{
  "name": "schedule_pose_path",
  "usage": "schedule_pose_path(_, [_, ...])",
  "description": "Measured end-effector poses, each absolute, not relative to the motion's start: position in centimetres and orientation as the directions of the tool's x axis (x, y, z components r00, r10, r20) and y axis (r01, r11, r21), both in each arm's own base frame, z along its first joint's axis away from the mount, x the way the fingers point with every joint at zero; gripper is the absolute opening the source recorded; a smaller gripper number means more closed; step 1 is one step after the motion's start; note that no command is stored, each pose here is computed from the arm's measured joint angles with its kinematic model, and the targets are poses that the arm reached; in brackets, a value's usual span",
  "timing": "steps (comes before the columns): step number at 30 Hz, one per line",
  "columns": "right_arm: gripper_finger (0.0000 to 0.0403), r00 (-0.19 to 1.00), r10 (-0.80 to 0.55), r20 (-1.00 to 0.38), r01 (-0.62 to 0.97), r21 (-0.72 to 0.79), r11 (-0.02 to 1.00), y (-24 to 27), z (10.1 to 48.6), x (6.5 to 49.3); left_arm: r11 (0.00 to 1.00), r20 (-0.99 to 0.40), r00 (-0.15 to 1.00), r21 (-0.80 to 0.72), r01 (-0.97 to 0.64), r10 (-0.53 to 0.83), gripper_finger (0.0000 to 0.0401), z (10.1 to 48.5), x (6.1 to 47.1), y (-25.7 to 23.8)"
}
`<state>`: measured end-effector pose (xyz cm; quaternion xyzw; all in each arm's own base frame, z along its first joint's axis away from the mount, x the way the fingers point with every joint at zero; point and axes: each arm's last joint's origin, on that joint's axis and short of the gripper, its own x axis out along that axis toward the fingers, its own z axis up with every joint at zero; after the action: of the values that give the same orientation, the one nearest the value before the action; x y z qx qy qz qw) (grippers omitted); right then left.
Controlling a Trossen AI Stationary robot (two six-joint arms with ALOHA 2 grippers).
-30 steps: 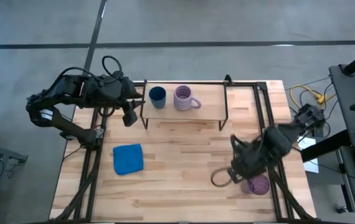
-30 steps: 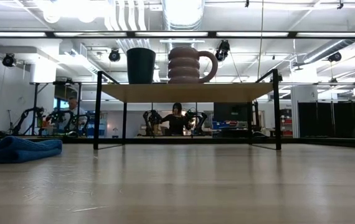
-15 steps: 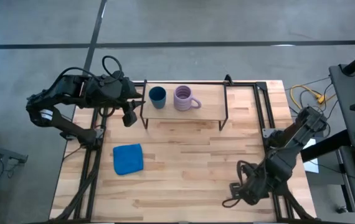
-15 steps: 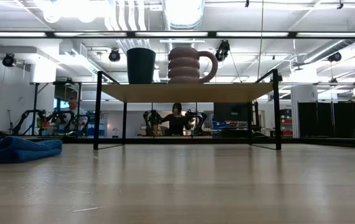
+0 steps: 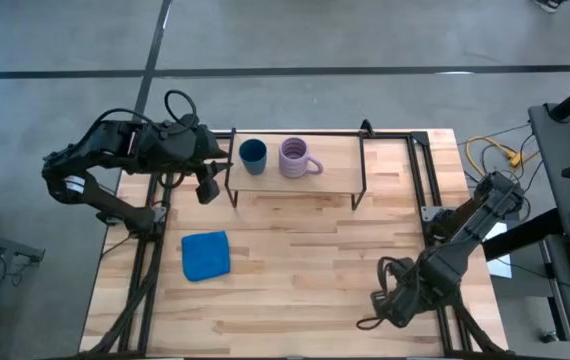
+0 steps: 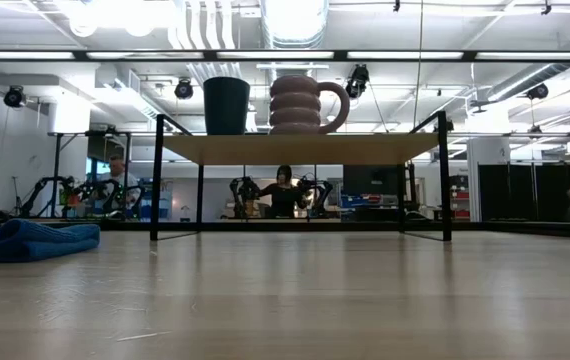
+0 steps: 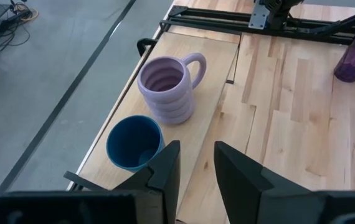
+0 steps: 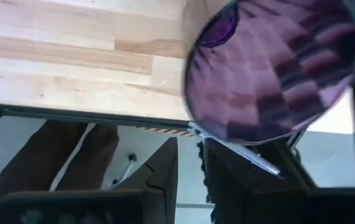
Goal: Stack small to large cups/mugs on shelf
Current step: Put the purple glass on the shelf
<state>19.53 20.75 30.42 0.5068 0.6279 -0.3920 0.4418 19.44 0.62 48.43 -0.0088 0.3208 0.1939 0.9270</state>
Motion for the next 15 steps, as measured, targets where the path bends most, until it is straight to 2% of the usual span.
schedule_pose_path(8, [0.0073, -0.052, 0.204, -0.978, 0.984, -0.015, 0.18, 20.39, 29.83, 19.52, 0.925, -0.599, 0.718, 0.108, -0.365, 0.354, 0.0083, 48.42, 19.44, 0.62])
schedule_pose_path(15, [0.0073, -0.055, 0.2, -0.978, 0.982, -0.017, 0.19, 20.38, 29.74, 19.47, 0.925, -0.606, 0.713, 0.111, -0.364, 0.353, 0.0083, 48.36, 19.38, 0.62])
